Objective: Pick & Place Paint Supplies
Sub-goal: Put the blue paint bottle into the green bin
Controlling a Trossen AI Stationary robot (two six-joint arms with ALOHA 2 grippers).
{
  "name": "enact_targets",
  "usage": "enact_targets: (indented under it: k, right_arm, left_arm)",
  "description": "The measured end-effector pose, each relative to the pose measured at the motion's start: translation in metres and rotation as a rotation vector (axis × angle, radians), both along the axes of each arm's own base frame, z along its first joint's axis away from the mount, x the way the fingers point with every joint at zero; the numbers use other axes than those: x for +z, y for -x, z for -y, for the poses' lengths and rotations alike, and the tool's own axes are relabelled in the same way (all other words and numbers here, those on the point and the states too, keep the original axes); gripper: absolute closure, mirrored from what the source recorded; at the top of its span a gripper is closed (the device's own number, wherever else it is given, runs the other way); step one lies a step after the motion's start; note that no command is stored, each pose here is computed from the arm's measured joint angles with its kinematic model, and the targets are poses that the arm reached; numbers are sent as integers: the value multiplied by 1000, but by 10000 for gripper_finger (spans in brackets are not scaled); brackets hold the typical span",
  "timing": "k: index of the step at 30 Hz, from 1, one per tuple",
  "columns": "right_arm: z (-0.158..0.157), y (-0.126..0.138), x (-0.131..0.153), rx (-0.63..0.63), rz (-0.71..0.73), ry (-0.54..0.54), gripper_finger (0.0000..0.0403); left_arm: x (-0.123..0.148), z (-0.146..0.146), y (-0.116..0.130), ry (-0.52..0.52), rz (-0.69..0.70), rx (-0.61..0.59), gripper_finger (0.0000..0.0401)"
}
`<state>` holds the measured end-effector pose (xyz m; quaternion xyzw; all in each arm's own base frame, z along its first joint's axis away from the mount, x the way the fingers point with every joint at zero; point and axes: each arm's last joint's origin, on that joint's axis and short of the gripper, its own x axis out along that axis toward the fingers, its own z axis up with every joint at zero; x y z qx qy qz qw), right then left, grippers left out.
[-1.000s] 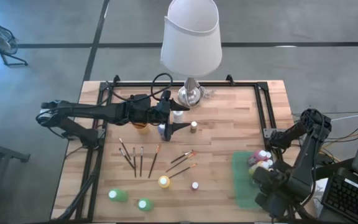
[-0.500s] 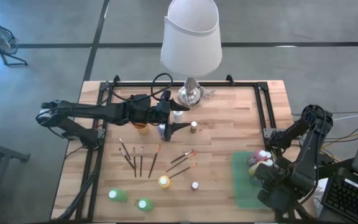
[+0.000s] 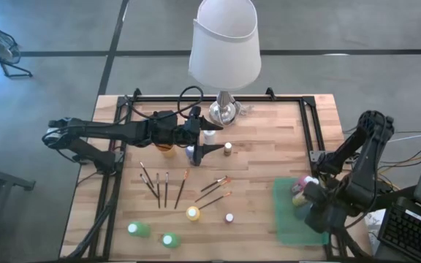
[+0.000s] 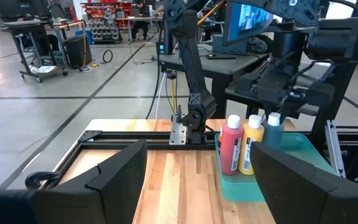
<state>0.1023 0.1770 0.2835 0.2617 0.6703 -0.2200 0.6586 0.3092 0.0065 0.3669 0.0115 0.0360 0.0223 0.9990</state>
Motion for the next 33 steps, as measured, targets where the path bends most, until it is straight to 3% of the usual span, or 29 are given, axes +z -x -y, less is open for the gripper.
enact_targets:
  k: [6,20,33]
  right_arm:
    - [3,2,-1,-12,1,-1,289]
    - [2,1,0,-20,-5,16,228]
    - [3,0,24,-46,56,18,234]
  left_arm:
    - [0,0,0,0,1,0,112]
    - [0,0,0,0,3,1,112]
    - [0,0,0,0,0,1,112]
